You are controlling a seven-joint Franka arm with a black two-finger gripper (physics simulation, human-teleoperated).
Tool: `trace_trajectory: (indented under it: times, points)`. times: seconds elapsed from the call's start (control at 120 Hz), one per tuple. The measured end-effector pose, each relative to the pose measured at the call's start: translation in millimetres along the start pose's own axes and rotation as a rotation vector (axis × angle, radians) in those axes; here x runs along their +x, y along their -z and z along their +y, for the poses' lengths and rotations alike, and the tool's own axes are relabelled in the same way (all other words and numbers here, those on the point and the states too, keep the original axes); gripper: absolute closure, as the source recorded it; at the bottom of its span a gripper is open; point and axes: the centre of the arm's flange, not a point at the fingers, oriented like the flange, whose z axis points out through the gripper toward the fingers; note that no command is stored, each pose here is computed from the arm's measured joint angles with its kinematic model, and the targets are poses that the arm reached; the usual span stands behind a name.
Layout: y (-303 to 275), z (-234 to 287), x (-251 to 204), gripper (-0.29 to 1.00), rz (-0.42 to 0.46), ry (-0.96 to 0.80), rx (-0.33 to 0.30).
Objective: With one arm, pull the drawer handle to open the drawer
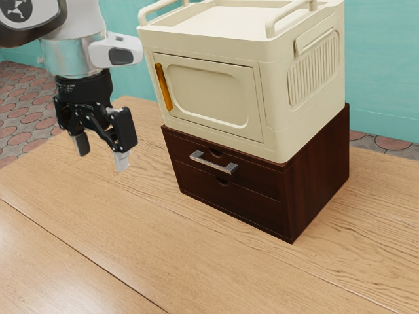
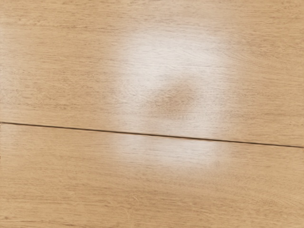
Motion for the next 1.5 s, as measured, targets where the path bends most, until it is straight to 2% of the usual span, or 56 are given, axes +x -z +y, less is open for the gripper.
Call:
trace_trajectory:
  times: [0.1,0.283,0.375,0.508,0.583,0.65,0.75,0.867,0.958,1.075,1.2,1.283,1.5]
  points:
    - [6.0,-0.3,4.7,0.0,0.061,0.012,-0.004]
    - [13.1,3.1,3.6,0.0,0.096,0.026,0.006]
    - [18.0,0.4,-35.5,0.0,0.11,0.029,-0.009]
    - [-59.6,11.3,-127.5,0.0,0.118,0.0,-0.004]
    - [-86.9,19.8,-158.2,0.0,0.15,-0.029,-0.025]
    - [-90.9,32.0,-172.2,0.0,0.192,-0.13,-0.01]
    - [-91.8,39.9,-167.7,0.0,0.244,-0.362,0.082]
    - [-96.1,18.5,-170.4,0.0,0.274,-0.553,0.05]
    - [-99.4,50.5,-171.2,0.0,0.275,-0.757,0.116]
    - [-106.1,59.6,-169.4,0.0,0.269,-0.941,0.144]
    - [-110.9,60.7,-164.5,0.0,0.282,-1.09,0.169]
    - [-119.0,65.3,-142.6,0.0,0.304,-1.174,0.188]
    - [-124.0,69.3,-77.0,0.0,0.463,-1.281,0.293]
